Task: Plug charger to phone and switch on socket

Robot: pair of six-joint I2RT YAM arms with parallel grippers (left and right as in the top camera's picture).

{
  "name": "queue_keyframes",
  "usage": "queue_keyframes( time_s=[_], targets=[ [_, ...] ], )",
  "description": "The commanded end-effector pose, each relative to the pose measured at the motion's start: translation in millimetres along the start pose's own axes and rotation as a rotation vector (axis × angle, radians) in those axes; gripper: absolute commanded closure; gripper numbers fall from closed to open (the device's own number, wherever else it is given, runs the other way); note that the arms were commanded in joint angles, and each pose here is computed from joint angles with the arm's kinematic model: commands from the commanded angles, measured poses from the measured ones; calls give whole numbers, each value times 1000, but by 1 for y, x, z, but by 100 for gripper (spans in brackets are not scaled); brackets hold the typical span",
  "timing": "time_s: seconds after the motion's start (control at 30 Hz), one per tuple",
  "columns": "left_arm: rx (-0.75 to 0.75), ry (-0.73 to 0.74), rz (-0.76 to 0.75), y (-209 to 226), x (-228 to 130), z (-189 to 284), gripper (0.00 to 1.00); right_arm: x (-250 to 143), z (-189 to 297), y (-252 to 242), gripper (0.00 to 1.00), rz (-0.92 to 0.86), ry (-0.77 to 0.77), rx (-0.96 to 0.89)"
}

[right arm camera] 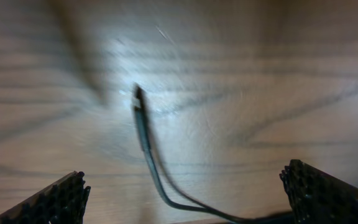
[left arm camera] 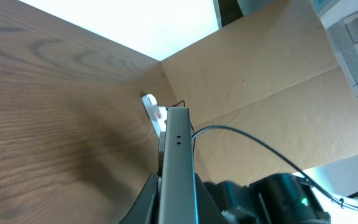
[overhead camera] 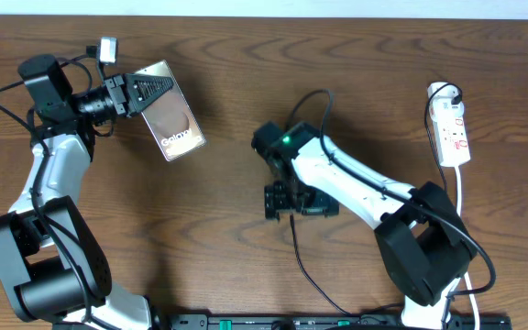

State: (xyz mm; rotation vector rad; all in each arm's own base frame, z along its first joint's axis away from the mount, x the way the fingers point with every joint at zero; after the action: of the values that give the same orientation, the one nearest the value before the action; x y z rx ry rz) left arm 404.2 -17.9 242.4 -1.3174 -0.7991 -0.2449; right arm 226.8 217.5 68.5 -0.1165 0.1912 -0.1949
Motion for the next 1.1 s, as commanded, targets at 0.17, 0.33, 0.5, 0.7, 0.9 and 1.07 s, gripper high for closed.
queue_keyframes(
  time_s=[0.17, 0.33, 0.5, 0.7, 0.9, 1.07],
  targets=[
    [-29, 11, -35, -12, 1, 1, 93, -17, -23, 12, 1, -30, -21, 13],
    [-29, 11, -35, -12, 2, 1, 93, -16, -31, 27, 1, -8, -43, 80],
    [-29, 11, -36, -12, 2, 1, 93, -11, -30, 36, 1, -4, -70, 121],
    [-29, 11, -36, -12, 2, 1, 92, -11, -30, 37, 1, 6, -76, 121],
    [-29, 11, -36, -12, 2, 1, 93, -9, -29, 39, 1, -5, -59, 151],
    [-29, 11, -36, -12, 2, 1, 92, -6, -32, 29, 1, -42, 16, 147]
  ],
)
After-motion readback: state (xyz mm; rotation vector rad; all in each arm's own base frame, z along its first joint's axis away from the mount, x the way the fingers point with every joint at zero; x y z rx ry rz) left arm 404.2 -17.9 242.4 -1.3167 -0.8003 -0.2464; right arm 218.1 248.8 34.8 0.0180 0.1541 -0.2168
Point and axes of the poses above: each gripper's point midway between its finger pads, its own z axis back along the fingers, its own y axis along the line the jaws close on, x = y × z, the point moved 3 cm from there along z, back along the fingers, and after that the axes turned 11 degrees about -z, right-handed, at the moved point
